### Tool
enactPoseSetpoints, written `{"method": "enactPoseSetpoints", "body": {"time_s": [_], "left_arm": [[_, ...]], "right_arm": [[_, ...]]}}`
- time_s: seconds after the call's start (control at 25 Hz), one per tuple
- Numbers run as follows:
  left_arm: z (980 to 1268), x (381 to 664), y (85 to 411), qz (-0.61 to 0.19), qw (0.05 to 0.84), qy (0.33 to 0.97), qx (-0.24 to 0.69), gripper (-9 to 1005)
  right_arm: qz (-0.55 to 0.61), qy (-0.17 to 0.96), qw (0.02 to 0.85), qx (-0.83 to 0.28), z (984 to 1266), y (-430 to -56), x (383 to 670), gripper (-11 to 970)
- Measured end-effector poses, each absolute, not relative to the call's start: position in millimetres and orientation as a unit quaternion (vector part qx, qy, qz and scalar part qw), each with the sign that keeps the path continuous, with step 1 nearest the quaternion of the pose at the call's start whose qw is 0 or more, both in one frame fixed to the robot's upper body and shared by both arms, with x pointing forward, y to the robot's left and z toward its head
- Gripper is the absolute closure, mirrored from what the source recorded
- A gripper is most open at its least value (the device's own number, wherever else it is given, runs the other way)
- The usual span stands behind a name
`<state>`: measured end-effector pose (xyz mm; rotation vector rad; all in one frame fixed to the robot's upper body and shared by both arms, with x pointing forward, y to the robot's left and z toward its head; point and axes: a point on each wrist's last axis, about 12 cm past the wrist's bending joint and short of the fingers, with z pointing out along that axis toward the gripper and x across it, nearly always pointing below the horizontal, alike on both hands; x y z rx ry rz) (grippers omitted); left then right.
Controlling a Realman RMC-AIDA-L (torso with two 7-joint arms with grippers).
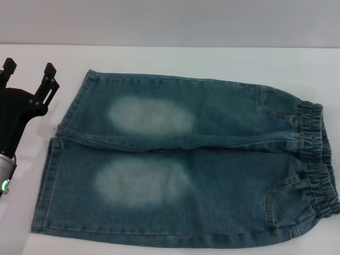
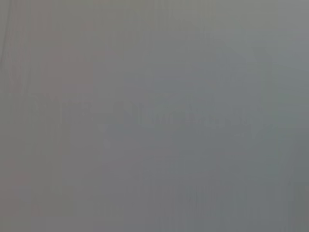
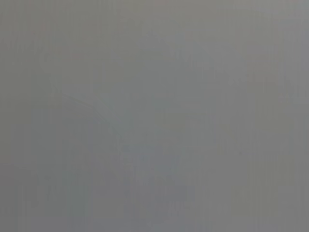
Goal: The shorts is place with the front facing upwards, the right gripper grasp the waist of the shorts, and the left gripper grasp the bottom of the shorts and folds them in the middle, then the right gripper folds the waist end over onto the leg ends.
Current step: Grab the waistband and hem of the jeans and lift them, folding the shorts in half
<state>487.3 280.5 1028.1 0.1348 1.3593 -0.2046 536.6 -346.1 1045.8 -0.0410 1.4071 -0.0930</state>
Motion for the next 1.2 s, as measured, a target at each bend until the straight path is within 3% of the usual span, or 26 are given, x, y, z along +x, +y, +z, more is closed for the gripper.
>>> {"method": "enactPoseSetpoints", "body": {"time_s": [1.2], "left_arm": [[1029.3,485.7,276.9,-0.100,0.774,0.620,0.074,180]], "right_arm": [[-0.042,0.652,0.757,-0.014,1042.0,-346.3,532.5,265]]}}
